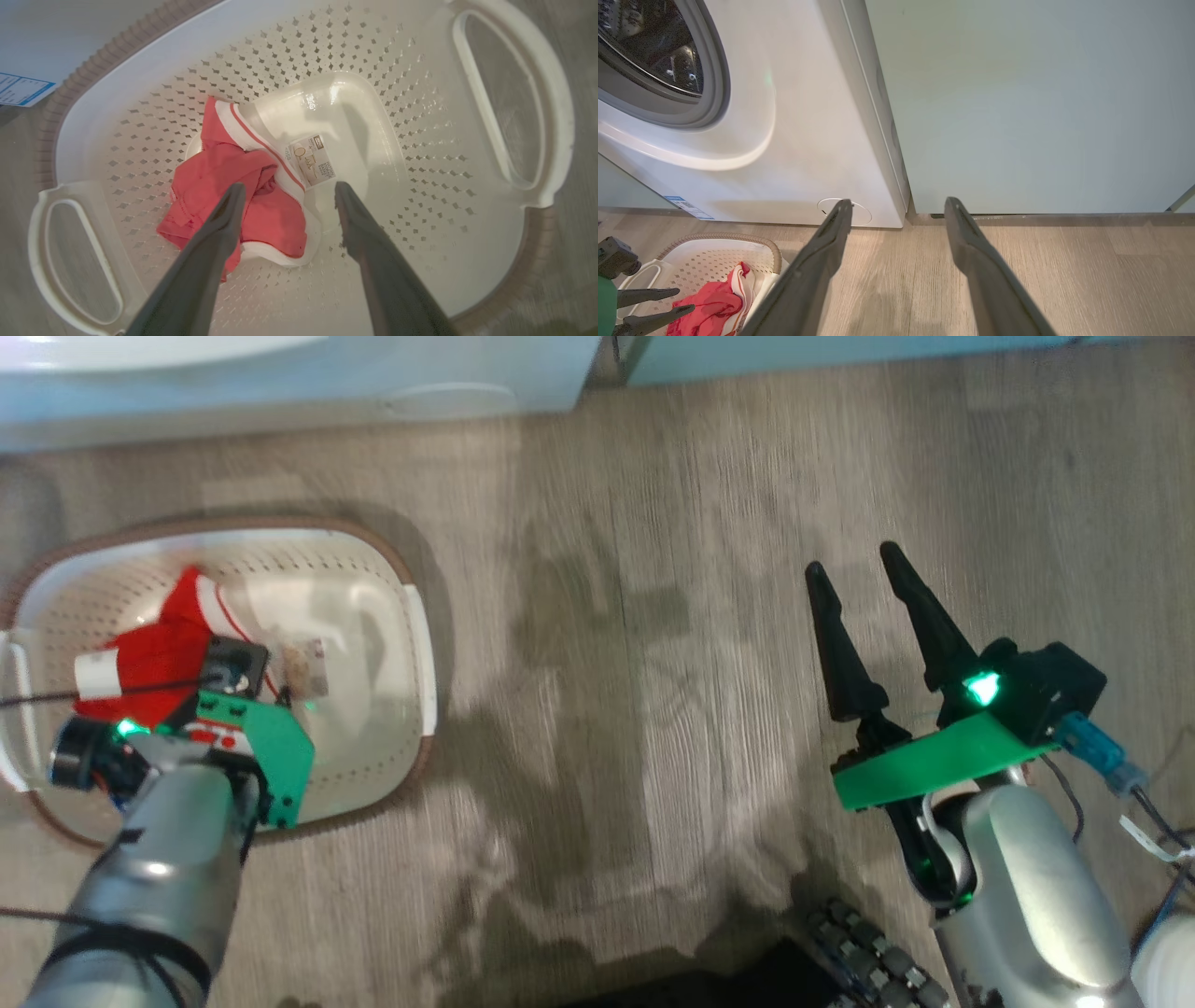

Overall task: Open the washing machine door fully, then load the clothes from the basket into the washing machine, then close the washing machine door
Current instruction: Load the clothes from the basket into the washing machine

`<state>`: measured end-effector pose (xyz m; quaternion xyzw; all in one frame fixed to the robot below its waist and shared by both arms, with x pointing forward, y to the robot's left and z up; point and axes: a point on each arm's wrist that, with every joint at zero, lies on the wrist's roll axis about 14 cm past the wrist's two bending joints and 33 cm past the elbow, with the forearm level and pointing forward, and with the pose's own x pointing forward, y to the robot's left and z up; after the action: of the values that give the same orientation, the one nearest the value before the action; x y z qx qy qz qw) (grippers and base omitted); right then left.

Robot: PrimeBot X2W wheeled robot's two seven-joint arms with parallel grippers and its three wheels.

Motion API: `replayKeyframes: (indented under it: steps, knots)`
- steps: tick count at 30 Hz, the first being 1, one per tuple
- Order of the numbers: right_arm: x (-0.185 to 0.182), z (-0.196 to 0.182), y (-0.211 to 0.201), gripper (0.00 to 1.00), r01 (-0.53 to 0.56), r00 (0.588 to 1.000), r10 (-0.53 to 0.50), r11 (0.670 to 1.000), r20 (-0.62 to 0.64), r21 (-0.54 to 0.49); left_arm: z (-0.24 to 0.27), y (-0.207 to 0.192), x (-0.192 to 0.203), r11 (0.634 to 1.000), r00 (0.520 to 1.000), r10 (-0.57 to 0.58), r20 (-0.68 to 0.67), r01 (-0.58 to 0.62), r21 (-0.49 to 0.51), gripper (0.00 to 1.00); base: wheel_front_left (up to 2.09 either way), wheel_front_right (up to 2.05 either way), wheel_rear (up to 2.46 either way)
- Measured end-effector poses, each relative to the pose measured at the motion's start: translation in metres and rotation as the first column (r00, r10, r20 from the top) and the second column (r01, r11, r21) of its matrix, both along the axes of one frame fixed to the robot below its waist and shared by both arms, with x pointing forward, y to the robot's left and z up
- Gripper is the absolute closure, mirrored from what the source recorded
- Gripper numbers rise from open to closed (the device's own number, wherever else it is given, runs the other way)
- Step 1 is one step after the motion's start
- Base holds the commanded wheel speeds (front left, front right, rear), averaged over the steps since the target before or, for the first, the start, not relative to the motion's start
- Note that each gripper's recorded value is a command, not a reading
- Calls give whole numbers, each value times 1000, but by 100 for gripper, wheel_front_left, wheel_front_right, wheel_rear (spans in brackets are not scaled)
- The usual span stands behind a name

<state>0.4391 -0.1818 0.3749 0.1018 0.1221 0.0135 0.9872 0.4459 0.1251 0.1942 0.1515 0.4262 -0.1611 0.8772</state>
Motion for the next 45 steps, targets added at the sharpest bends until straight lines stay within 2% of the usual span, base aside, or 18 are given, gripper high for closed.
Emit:
replayKeyframes:
  steps: [14, 23, 28, 35, 45]
  knots:
    - [8, -47, -15, 0, 36, 995, -37, 999, -92, -4, -79, 11, 4, 990, 975, -44, -219, 71, 118, 0, 0, 0, 0]
    - [17, -69, -15, 0, 26, 992, -27, 1000, -121, -7, -116, 23, -6, 972, 935, -50, -352, 126, 197, 0, 0, 0, 0]
    - [15, -81, -14, 0, 22, 989, -24, 1000, -146, -10, -131, 28, -8, 964, 922, -56, -382, 150, 220, 0, 0, 0, 0]
    - [19, -91, -13, 0, 15, 988, -16, 1000, -155, -10, -142, 44, 1, 953, 926, 10, -377, 105, 283, 0, 0, 0, 0]
    - [23, -102, -11, 0, 2, 986, -4, 1000, -167, -10, -156, 51, 4, 952, 918, 41, -394, 85, 295, 0, 0, 0, 0]
